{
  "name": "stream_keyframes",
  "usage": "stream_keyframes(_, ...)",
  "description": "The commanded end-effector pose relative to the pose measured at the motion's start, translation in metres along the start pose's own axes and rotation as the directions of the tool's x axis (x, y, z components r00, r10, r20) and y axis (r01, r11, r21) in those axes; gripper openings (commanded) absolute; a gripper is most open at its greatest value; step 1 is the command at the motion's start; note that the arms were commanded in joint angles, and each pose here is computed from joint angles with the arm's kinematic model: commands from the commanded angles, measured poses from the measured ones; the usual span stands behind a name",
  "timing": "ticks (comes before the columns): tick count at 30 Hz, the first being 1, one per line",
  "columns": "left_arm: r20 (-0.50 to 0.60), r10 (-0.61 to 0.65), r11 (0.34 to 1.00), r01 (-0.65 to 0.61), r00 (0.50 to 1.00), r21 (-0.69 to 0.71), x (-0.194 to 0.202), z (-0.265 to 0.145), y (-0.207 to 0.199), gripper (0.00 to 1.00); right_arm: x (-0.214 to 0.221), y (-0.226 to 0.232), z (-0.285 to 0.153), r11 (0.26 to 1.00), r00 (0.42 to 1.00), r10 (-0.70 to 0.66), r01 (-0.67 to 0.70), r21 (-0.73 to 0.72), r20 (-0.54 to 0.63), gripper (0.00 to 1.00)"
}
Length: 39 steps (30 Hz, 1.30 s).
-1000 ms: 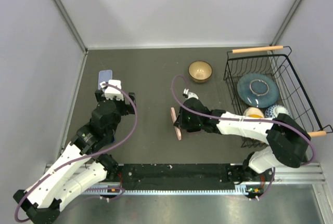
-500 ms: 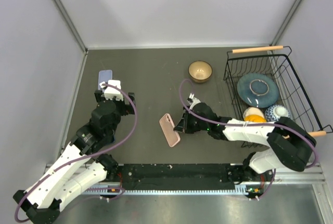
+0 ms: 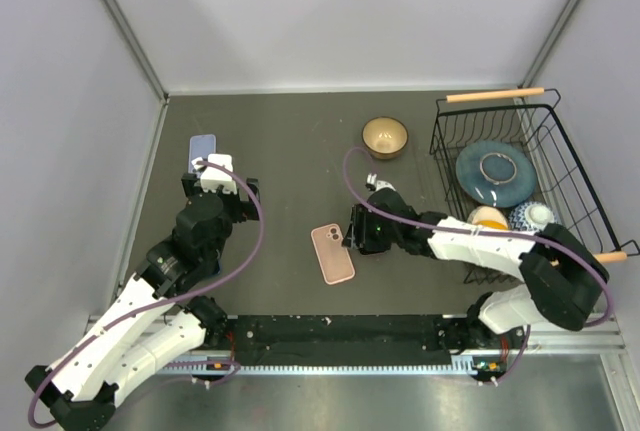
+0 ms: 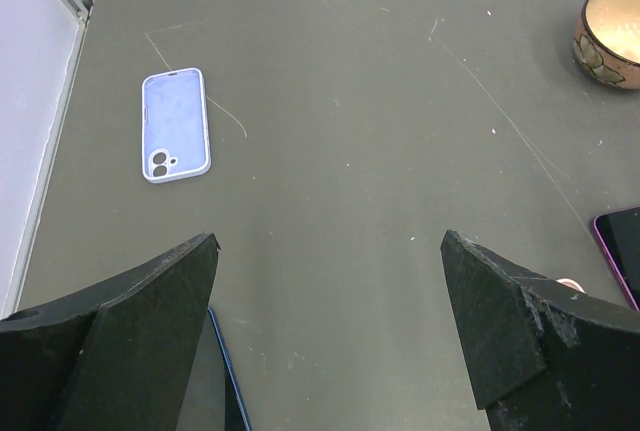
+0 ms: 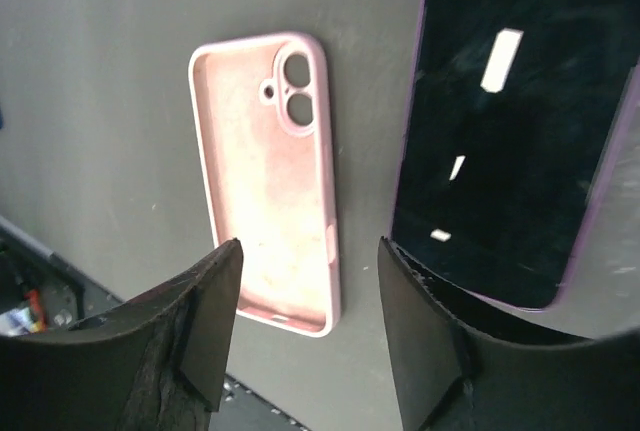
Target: Put the phone into the phone case
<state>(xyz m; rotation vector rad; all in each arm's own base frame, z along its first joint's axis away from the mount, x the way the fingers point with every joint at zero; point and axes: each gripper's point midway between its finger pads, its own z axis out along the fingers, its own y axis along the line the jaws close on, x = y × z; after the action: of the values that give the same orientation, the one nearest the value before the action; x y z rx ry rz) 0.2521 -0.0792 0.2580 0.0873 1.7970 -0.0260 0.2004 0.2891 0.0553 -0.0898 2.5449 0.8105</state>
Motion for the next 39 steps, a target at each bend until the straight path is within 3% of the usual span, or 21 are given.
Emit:
stream_keyframes(1, 0.032, -0.008, 1.0, 0.009, 0.999, -0.02, -0.012, -0.001, 0.005, 0.99, -0.041, -0.026, -0.026, 0.963, 0.984, -0.16, 0.138, 0.232, 0.081, 0.61)
stream_keyframes(4, 0.034, -0.009, 1.0, 0.01, 0.999, -0.022, -0.012, -0.002, 0.005, 0.99, -0.054, -0.046, -0.027, 0.921, 0.975, -0.215, 0.184, 0.345, 0.055, 0.73)
stream_keyframes(9, 0.037, -0.01, 1.0, 0.011, 0.999, -0.028, -0.012, -0.003, 0.007, 0.99, -0.075, -0.062, -0.018, 0.88, 0.97, -0.242, 0.208, 0.427, 0.026, 0.84)
stream_keyframes(19, 0.035, -0.008, 0.999, 0.009, 0.999, -0.042, -0.01, -0.002, 0.009, 0.99, -0.078, -0.065, 0.009, 0.872, 0.966, -0.252, 0.253, 0.418, -0.061, 0.86)
stream_keyframes(39, 0.037, -0.009, 0.998, 0.011, 0.999, -0.054, -0.011, -0.002, 0.011, 0.99, -0.065, -0.068, 0.028, 0.888, 0.973, -0.21, 0.231, 0.398, -0.096, 0.86)
